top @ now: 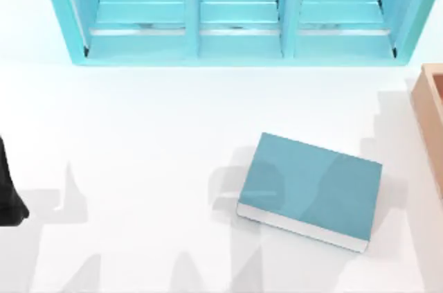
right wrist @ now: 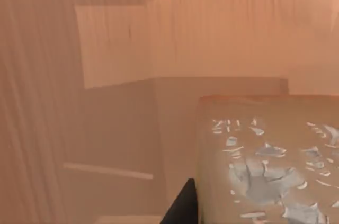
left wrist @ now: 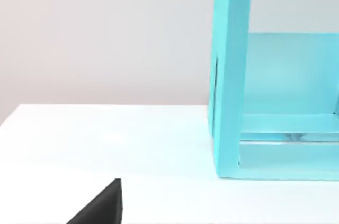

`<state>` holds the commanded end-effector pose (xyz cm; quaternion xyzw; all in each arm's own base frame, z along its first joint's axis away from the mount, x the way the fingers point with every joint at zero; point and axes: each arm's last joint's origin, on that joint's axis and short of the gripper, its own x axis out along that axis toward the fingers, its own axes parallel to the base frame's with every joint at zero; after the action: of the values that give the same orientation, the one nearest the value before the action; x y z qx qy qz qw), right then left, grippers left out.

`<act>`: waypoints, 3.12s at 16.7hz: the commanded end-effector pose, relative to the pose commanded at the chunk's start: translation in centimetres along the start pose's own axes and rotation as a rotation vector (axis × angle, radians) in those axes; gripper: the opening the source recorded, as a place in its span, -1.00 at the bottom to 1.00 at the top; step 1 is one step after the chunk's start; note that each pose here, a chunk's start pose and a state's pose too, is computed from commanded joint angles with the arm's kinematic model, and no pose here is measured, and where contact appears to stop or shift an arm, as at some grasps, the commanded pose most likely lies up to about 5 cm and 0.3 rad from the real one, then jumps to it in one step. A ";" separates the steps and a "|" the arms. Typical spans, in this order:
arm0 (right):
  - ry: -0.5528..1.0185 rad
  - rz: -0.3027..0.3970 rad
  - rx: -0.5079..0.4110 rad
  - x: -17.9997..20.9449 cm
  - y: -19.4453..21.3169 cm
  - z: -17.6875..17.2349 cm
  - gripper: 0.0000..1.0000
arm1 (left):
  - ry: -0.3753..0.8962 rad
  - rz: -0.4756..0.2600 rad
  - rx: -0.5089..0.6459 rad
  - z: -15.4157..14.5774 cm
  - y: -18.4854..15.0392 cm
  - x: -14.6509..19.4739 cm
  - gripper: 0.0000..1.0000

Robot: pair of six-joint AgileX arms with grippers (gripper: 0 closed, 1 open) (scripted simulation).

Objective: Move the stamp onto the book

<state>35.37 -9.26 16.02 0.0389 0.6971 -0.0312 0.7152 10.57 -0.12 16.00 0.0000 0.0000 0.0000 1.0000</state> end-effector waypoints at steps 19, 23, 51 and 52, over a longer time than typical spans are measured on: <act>0.022 -0.012 -0.084 -12.9 14.5 -2.6 -1.00 | 0.000 0.000 0.000 0.0 0.0 0.0 1.00; 0.027 -0.014 -0.084 -10.4 18.2 -2.6 -1.00 | 0.000 0.000 0.000 0.0 0.0 0.0 1.00; 0.022 -0.011 -0.084 -4.7 30.0 -7.6 0.21 | 0.000 0.000 0.000 0.0 0.0 0.0 1.00; 0.022 -0.011 -0.084 -4.7 30.0 -7.6 0.36 | 0.000 0.000 0.000 0.0 0.0 0.0 1.00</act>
<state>30.64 21.33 20.94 0.0054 0.7060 -0.0053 0.7082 10.57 -0.12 16.00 0.0000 0.0000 0.0000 1.0000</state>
